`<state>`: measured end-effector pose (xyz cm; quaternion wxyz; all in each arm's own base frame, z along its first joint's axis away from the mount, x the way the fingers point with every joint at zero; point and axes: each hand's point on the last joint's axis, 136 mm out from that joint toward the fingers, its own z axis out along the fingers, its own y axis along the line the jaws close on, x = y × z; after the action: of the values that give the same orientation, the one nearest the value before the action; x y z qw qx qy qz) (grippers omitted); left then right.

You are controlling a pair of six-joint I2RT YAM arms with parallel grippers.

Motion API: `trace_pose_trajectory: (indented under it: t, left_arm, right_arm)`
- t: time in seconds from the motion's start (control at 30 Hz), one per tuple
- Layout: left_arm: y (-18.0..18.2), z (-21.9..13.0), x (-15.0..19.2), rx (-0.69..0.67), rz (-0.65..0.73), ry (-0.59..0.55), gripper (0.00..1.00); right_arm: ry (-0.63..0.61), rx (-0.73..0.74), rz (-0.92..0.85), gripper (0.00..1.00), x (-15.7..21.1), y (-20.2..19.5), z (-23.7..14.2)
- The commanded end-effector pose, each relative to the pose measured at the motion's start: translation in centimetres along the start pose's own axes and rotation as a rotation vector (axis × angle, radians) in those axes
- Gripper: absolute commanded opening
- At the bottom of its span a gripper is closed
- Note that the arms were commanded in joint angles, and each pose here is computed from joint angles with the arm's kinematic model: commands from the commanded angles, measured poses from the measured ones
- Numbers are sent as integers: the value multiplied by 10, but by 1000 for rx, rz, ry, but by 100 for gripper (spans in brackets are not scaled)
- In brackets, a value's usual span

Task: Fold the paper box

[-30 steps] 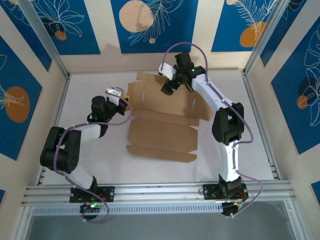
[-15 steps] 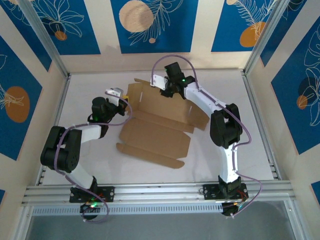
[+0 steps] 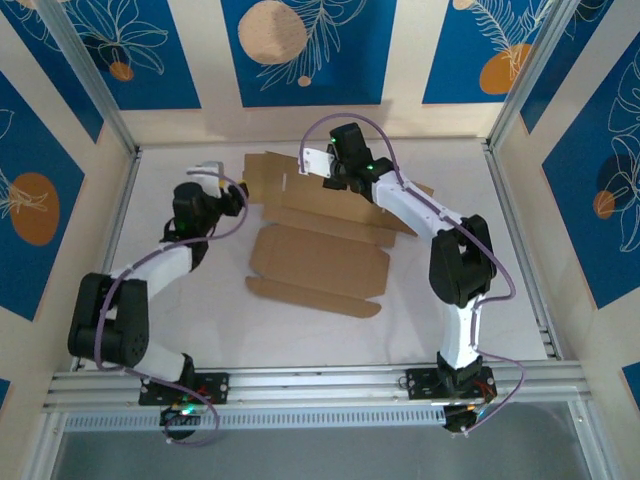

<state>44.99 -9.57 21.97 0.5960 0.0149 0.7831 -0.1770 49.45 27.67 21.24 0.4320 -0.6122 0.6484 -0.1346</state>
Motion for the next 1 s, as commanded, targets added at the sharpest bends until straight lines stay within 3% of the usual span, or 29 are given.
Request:
trace_pose_trajectory:
  t: [0.0,0.07,0.17,0.5,0.63,0.83,0.97]
  left_arm:
    - [-3,-11,-23,-16,-257,69,57]
    - [-26,-7,-30,92,-393,127,56]
    - [-30,1,-22,59,-685,225,55]
    - [-70,22,-14,113,-1027,464,58]
    - [-72,27,-2,113,-1090,499,55]
    - [-73,31,8,115,-1073,506,51]
    - [-69,27,-18,132,-996,424,52]
  right_arm:
    - [-41,68,-47,0,-14,-15,-16]
    - [-51,74,-49,0,-17,-14,-18]
    - [-66,90,-76,0,-21,-11,-20]
    - [-96,113,-83,0,-29,-13,-27]
    - [-92,127,-80,0,-31,-15,-26]
    - [-94,129,-89,0,-36,-15,-26]
    - [-91,126,-95,0,-36,-13,-26]
